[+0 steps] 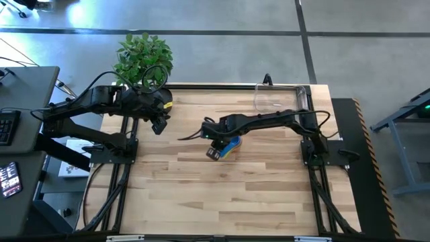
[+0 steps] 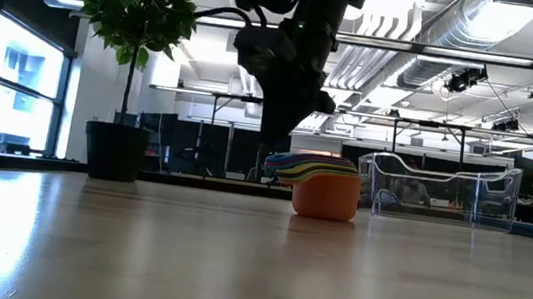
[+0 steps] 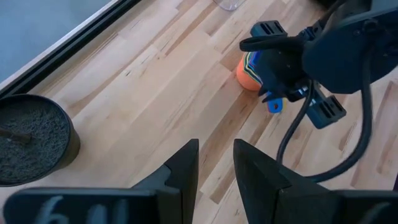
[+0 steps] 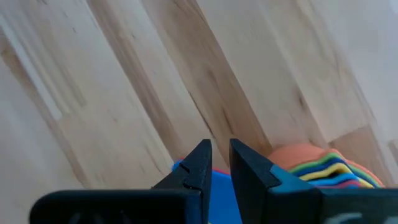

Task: Nest measuring cups in basket
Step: Put the stacked measuring cups into the transparent bin

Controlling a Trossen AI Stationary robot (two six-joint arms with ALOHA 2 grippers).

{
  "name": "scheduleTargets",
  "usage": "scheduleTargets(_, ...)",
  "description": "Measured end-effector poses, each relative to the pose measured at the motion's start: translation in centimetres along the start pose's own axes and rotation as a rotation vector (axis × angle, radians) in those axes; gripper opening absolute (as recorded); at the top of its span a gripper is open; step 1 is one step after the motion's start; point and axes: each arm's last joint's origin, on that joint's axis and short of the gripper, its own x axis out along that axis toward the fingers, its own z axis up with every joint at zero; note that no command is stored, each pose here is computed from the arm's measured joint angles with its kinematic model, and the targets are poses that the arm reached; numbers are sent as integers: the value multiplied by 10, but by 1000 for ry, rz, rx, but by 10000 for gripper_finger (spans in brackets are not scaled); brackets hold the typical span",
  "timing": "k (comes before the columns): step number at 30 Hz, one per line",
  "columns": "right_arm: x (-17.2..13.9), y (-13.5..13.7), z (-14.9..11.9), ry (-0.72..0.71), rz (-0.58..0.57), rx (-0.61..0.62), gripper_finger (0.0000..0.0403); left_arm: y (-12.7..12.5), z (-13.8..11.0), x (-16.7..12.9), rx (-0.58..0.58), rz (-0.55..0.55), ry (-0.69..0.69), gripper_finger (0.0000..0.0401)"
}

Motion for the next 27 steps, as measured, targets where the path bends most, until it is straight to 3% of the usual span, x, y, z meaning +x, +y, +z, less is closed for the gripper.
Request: scheduleTargets(27,7,5,-25,162,-46,72,48,0,0,0,1,0,0,90)
